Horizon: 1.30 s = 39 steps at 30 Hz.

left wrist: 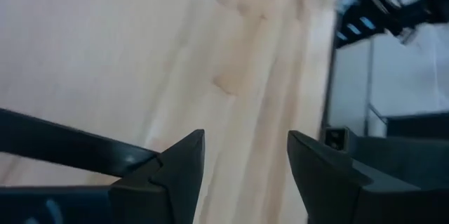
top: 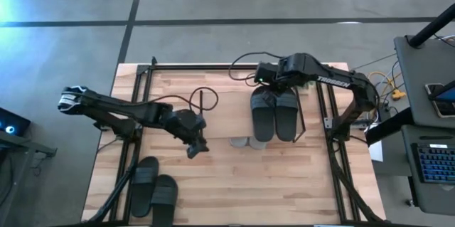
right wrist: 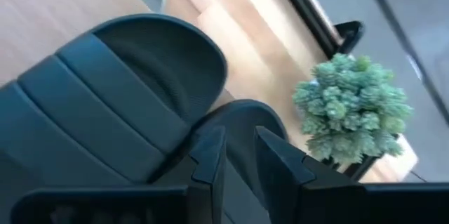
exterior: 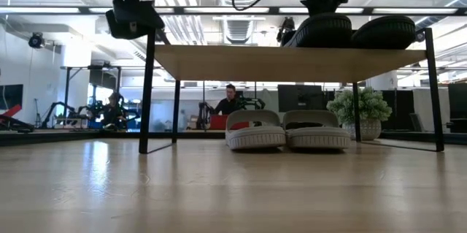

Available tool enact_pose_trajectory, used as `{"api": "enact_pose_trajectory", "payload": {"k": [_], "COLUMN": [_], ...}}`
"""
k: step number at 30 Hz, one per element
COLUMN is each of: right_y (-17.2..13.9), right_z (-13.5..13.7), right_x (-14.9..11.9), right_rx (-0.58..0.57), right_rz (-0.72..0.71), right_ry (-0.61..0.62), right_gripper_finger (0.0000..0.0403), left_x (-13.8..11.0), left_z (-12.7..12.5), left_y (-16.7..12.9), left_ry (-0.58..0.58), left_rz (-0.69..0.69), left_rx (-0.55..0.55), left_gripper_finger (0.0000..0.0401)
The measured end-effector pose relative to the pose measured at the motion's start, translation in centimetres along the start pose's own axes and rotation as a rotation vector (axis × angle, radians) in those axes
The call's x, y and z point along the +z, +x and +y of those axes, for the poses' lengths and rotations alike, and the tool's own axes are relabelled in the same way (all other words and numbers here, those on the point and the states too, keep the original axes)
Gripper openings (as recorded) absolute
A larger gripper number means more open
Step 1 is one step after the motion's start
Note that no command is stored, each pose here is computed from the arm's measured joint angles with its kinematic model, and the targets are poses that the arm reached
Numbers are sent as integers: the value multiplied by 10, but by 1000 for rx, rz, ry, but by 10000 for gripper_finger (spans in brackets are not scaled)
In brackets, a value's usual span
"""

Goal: Pick and place slides into the shelf
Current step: Adjust the shelf, then put the black slipper on the shelf

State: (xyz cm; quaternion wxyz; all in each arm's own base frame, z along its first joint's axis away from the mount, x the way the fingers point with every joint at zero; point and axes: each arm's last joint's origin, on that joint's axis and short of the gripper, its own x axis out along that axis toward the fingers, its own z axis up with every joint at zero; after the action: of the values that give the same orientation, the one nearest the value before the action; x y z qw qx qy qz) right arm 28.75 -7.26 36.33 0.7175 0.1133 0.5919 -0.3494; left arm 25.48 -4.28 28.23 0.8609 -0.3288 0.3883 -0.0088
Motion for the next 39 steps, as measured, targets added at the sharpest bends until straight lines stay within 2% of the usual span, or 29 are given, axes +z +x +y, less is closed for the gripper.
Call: {"api": "enact_pose_trajectory", "payload": {"k": [6,14,21,30,34,37,39], "right_y": [-14,-40,-50,-51,-40,-32,-27], "right_z": [-3,-21,-33,-17,-12,-9,-7], "right_x": [-16,-41,-62,-77,-78,-79,-79], "right_rx": [-30,13,42,88,69,55,55], "right_rz": [-59,-136,-176,-214,-186,-165,-154], "right_ry": [14,129,151,52,38,28,23], "right_gripper_finger": [68,68,68,68,68,68,68], "left_x": [0,-4,-6,-25,-40,-58,-75], "left_z": [2,7,1,-17,-21,-27,-31], "left_y": [-5,-10,-25,-52,-53,-52,-52], "left_ry": [-5,-27,-51,61,95,37,30], "left_rz": [-43,-38,-67,-70,58,252,379], "left_rx": [63,130,83,-19,-46,-93,-84], "left_gripper_finger": [189,189,189,189,189,189,189]}}
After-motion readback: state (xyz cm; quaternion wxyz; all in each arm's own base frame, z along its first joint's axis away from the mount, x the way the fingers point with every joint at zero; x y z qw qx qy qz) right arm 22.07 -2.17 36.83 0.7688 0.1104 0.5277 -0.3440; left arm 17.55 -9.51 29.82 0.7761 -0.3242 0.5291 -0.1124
